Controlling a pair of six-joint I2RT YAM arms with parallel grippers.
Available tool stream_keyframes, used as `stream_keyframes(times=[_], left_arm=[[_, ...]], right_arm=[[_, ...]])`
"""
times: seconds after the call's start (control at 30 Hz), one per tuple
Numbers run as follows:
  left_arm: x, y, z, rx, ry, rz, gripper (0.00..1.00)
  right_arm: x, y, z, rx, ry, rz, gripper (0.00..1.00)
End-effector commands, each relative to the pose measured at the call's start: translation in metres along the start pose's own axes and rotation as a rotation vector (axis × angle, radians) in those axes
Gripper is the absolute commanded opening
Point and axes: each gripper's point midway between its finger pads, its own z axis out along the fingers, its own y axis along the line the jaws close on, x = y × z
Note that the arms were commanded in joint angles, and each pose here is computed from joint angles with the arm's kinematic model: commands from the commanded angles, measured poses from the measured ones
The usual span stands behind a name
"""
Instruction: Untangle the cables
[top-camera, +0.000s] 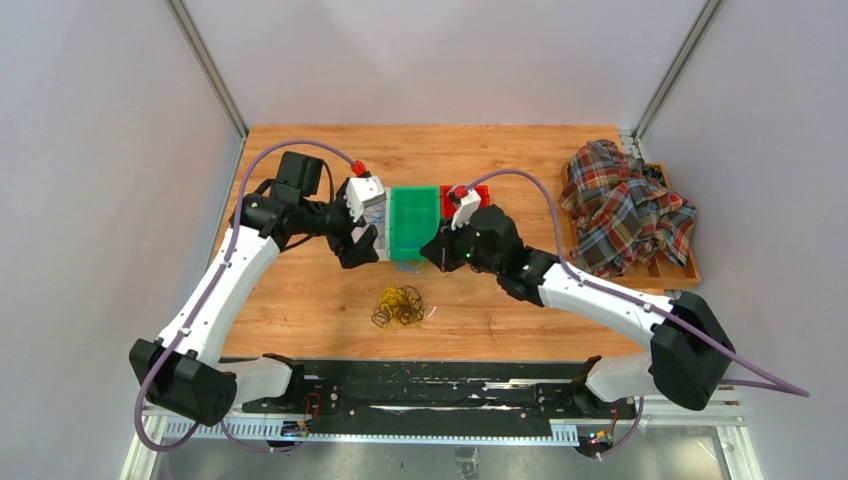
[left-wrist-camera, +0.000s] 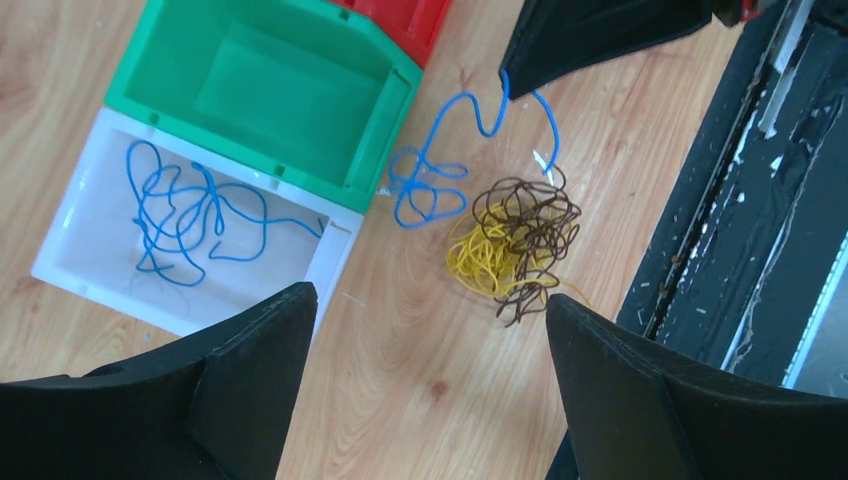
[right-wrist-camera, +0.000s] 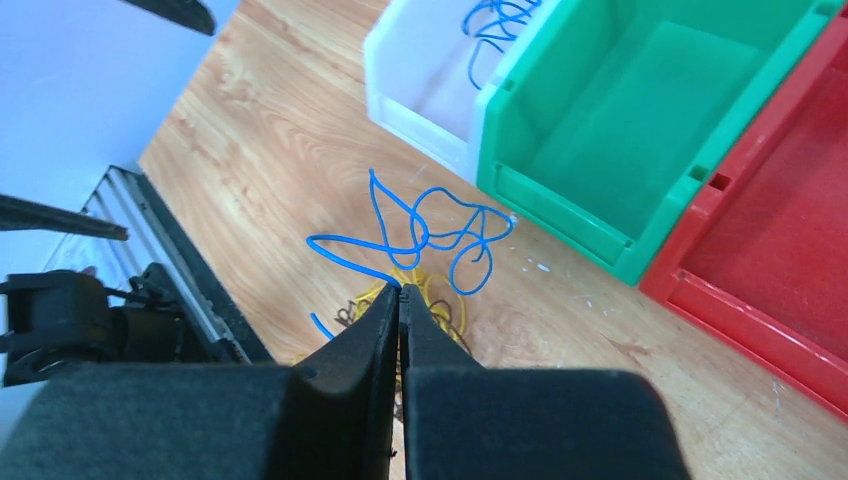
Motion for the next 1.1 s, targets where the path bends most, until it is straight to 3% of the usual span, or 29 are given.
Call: stream_keyframes(times=[0.0,0.43,0.6,0.7,0.93,1.0,1.07], left_arm=[[-0.033,-0.007,-0.011,0.023,-0.089,0.058,0.92],[-0.033,-0.01,-0.004,0.021,-0.059,0.118,0.93],[-0.037,-0.012,-0.005,0.031,-0.08,0.135,0.85],[-0.037,-0.019,-0.003,0.069,-0.095,0.138,0.72],[-0.037,-0.007,-0.003,0.014,-0.079,0.143,0.1],[-0.04,0.004,-0.004,-0.051,-0.083,0.145,0.01],[-0.044,0.018,-0.006,-0.126,-0.093,0.137,0.01]], right_arm=[[-0.033,0.029,-0.016,-0.116,-0.041,-0.043,0.01],[-0.084,0.086,-0.039,-0.322,-0.12,-0.047,0.0],[-0.085,0.101,-0.046,-0.398,-0.106,0.004,0.01],[-0.083,0.102,-0.047,-0.408,-0.111,0.03,0.01],[-0.085,0.098,-0.047,-0.41,-0.132,0.079,0.01],[-0.084,0.094,-0.046,-0.397,-0.128,0.093,0.0],[-0.084,0.09,-0.044,-0.381,-0.132,0.101,0.01]])
